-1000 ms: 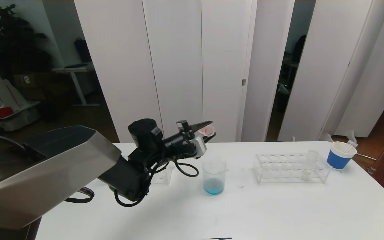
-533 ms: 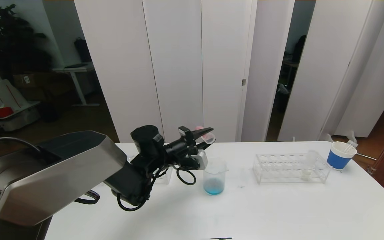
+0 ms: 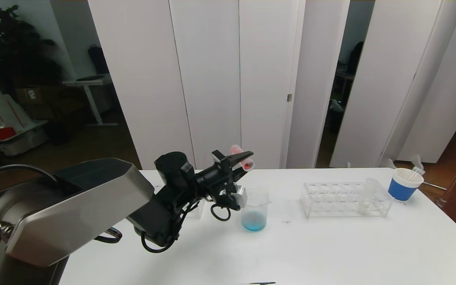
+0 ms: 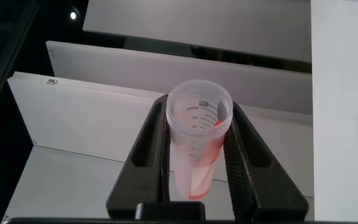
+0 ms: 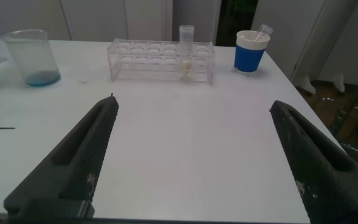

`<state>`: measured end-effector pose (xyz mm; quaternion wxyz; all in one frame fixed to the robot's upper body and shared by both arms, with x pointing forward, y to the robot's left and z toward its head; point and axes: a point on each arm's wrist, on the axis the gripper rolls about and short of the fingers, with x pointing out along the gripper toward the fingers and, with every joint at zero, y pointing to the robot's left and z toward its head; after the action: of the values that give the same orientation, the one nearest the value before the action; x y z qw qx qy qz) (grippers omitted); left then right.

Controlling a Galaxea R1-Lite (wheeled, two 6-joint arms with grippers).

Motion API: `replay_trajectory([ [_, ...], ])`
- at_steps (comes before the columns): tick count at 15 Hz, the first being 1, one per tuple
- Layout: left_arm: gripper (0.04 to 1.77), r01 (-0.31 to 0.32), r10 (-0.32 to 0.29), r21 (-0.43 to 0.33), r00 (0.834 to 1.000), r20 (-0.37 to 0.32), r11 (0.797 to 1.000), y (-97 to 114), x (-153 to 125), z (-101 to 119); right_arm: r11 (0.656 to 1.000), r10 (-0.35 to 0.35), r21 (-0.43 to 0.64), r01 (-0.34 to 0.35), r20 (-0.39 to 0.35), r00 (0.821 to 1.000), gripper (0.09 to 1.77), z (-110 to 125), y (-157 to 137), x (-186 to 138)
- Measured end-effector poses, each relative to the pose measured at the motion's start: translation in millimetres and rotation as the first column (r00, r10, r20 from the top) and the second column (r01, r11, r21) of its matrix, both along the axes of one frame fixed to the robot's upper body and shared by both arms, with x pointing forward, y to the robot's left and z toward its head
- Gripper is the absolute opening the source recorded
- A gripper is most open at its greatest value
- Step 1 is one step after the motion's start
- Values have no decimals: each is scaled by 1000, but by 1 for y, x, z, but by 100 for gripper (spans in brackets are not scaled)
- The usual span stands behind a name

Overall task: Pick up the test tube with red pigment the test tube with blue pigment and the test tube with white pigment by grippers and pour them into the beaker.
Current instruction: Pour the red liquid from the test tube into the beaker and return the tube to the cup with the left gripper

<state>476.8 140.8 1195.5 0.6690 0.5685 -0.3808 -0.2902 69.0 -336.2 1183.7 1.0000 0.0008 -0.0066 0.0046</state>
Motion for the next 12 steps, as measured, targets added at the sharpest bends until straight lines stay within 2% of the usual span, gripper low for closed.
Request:
replay_trajectory([
  [4,59,-15,14,22,998,54,1000,0,0,-1,1000,-1,0,1,0,1000,175,0,0,0],
  [12,59,-14,13,32,999,43,999,-3,2,-7,1000,-1,0,1,0,1000,175,0,0,0],
])
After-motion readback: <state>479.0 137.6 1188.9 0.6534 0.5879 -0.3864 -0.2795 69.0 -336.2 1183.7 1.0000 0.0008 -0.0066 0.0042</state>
